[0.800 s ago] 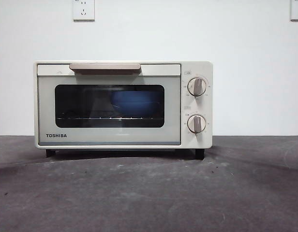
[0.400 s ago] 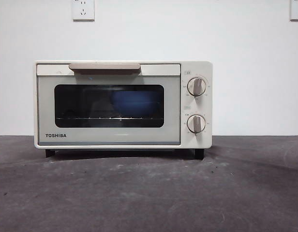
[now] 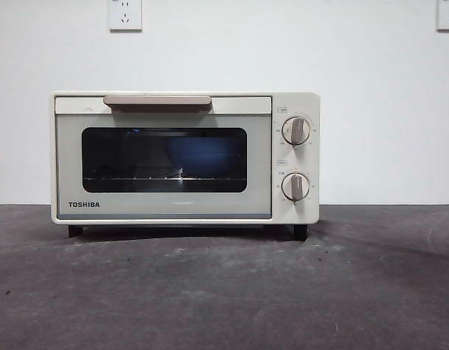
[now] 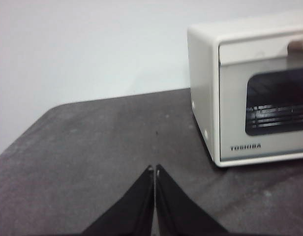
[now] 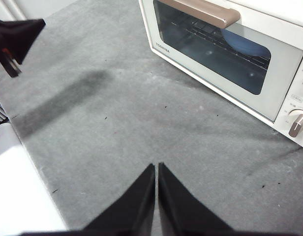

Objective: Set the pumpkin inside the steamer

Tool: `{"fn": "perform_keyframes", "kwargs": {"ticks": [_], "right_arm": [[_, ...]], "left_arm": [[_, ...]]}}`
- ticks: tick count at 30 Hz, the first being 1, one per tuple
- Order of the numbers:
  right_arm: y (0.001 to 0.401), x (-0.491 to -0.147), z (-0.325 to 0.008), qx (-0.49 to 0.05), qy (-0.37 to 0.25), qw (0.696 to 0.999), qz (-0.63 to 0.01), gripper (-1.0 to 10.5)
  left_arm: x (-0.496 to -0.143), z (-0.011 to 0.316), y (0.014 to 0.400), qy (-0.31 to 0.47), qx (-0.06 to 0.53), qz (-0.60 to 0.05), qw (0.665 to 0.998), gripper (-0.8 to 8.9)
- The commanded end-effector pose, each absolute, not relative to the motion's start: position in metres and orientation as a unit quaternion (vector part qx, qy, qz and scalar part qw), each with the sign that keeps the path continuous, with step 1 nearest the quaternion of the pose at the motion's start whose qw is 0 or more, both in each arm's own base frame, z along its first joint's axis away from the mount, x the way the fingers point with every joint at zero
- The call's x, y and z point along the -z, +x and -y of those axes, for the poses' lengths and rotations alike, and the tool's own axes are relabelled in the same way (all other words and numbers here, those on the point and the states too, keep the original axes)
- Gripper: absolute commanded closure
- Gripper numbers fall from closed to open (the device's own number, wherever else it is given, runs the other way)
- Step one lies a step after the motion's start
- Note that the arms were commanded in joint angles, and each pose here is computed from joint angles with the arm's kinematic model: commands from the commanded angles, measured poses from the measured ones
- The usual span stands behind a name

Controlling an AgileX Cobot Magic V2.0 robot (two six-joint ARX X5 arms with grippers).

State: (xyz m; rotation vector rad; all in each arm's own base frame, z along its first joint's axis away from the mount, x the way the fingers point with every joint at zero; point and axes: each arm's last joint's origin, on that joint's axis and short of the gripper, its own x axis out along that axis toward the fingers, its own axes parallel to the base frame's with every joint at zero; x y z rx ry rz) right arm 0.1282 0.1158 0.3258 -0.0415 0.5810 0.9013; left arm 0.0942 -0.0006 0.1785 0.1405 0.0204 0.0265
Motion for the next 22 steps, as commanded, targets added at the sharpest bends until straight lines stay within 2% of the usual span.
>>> {"fn": "perform_keyframes", "kwargs": {"ticks": [1,14,22], "right_arm": [[0.129,-0.328,-0.118,-0.432,-0.015,0.86,-0.273,9.4],[0.128,-0.328,-0.118,-0.432,-0.015,0.86,-0.273,9.4],[0.129,-0.328,-0.118,-0.432,-0.015,0.86,-0.273,9.4]], "left_arm": [[-0.173,0.0,0.095,0.073,-0.016,-0.01,0.997,7.95],[-0.152,0.0,0.096,0.063,-0.012,-0.076,0.995,7.95],[-0.152,0.0,0.096,0.061,-0.012,-0.077,0.995,7.95]]}}
